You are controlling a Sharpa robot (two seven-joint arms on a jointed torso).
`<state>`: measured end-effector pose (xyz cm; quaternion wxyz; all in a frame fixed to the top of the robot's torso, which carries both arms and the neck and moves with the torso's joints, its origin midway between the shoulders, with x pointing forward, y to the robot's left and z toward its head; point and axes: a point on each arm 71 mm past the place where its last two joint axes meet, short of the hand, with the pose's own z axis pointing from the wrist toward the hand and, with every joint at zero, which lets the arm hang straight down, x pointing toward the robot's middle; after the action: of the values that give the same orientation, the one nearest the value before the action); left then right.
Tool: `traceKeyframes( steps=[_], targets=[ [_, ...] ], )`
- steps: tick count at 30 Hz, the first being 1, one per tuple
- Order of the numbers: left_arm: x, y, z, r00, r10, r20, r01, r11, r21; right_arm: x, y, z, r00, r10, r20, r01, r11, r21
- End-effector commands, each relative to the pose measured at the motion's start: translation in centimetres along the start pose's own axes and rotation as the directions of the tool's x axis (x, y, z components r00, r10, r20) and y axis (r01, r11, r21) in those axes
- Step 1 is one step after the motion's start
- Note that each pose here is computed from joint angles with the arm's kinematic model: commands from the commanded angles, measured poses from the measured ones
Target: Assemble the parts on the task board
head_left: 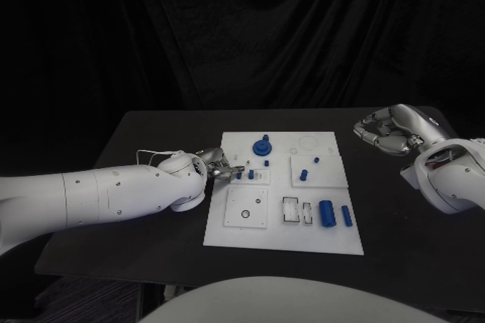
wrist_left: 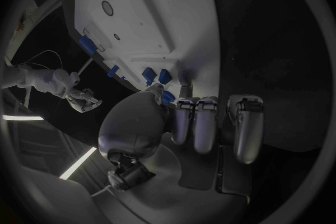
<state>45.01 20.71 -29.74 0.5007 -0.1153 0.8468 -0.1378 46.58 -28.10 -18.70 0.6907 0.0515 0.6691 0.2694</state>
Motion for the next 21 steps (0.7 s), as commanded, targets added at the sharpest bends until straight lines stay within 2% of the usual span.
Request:
traceKeyframes(
  steps=[1, 4, 7, 12, 15, 21],
  targets=[
    [-0.02, -0.24, 0.03, 1.000, 0.000, 0.004, 0.000, 1.000, 0.028, 0.1, -0.1, 0.0, 1.000, -0.001, -0.005, 0.001, 1.000, 0.011],
    [-0.09, -0.30, 0.06, 1.000, -0.003, 0.011, 0.002, 0.999, 0.042, 0.2, -0.1, 0.0, 1.000, -0.001, -0.004, 0.001, 1.000, 0.010],
    [-0.39, -0.46, 0.01, 0.999, -0.022, 0.047, 0.018, 0.997, 0.081, 0.2, -0.1, 0.0, 1.000, -0.001, -0.003, 0.001, 1.000, 0.009],
    [-1.45, -0.85, -0.50, 0.982, -0.088, 0.165, 0.053, 0.978, 0.204, 0.1, -0.1, -0.1, 1.000, -0.001, -0.002, 0.001, 1.000, 0.011],
    [-2.31, -0.97, -1.23, 0.959, -0.135, 0.249, 0.058, 0.954, 0.295, 0.1, -0.2, -0.1, 1.000, -0.002, -0.002, 0.002, 1.000, 0.013],
    [-3.86, -0.95, -2.33, 0.925, -0.178, 0.337, 0.031, 0.917, 0.397, 0.1, -0.2, -0.1, 1.000, -0.002, -0.002, 0.002, 1.000, 0.014]
  ],
)
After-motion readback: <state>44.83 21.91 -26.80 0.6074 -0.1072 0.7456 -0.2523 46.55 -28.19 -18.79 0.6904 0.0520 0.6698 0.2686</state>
